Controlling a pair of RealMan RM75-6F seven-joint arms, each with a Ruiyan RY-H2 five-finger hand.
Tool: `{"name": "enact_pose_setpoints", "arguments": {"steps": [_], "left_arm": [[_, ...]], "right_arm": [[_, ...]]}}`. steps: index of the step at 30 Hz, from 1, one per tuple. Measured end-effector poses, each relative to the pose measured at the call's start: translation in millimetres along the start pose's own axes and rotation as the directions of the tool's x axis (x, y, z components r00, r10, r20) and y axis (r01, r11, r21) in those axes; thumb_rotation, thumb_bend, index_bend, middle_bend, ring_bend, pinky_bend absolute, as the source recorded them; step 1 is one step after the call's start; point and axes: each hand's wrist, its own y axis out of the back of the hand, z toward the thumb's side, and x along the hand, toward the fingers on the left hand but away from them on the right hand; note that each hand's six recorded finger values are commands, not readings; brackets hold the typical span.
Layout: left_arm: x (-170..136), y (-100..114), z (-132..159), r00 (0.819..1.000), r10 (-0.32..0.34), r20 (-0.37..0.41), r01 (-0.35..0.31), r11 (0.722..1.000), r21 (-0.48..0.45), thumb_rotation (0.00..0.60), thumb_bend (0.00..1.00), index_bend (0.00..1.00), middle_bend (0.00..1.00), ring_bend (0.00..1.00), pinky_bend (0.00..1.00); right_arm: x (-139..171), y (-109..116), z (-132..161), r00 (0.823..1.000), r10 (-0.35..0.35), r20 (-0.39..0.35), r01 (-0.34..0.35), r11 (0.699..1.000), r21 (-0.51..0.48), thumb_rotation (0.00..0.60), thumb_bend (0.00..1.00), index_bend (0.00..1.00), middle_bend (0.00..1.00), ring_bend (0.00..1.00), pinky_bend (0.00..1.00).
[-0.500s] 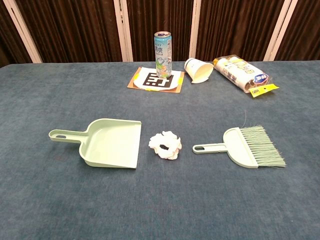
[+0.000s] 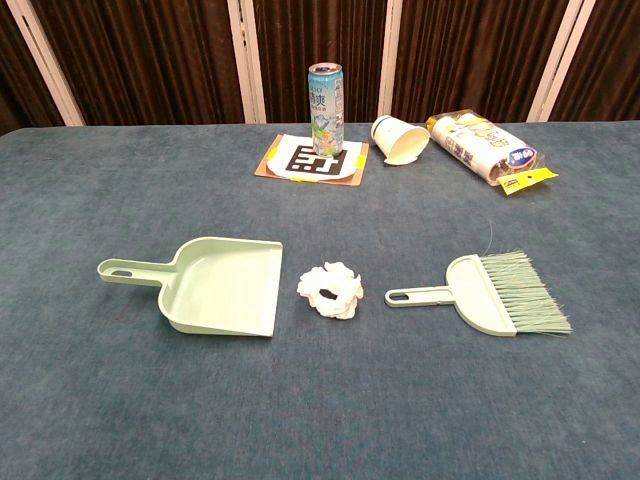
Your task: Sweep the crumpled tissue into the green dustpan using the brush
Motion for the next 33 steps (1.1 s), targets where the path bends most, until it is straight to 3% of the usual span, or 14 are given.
{"name": "enact_pose_setpoints", "arguments": {"steps": [19, 26, 29, 31, 33], "left_arm": [[0.0, 0.7, -2.1, 1.000, -0.004, -0.015, 0.004, 1.000, -0.001, 0.600, 0.00, 0.00, 0.00, 0.00, 0.00], [-0.8, 0.3, -3.1, 1.000, -0.010, -0.021, 0.009, 1.000, -0.004, 0.600, 0.00, 0.00, 0.00, 0.00, 0.00], [0.4, 0.2, -3.3, 1.000, -0.012, -0.025, 0.012, 1.000, -0.006, 0.600, 0.00, 0.00, 0.00, 0.00, 0.00], [0.7, -0.1, -2.9, 1.000, -0.014, -0.026, 0.014, 1.000, -0.007, 0.600, 0.00, 0.00, 0.00, 0.00, 0.00], [0.9, -0.4, -2.3, 1.000, -0.016, -0.025, 0.016, 1.000, -0.007, 0.600, 0.00, 0.00, 0.00, 0.00, 0.00]], "right_arm": [[-1.0, -1.8, 5.9, 1.000, 0.009, -0.019, -0.009, 1.000, -0.014, 0.600, 0.31, 0.00, 0.00, 0.00, 0.00], [-24.3, 1.2, 25.2, 0.999, -0.005, -0.053, 0.004, 1.000, -0.025, 0.600, 0.31, 0.00, 0.00, 0.00, 0.00], [-42.3, 0.4, 41.8, 0.997, -0.001, -0.076, -0.001, 0.999, -0.034, 0.600, 0.31, 0.00, 0.16, 0.17, 0.23], [-53.0, -2.4, 53.4, 0.996, 0.012, -0.093, -0.015, 0.999, -0.034, 0.600, 0.31, 0.00, 0.39, 0.42, 0.50], [-64.7, -7.1, 68.3, 0.992, 0.035, -0.120, -0.038, 0.999, -0.028, 0.600, 0.31, 0.04, 0.55, 0.58, 0.63]]}}
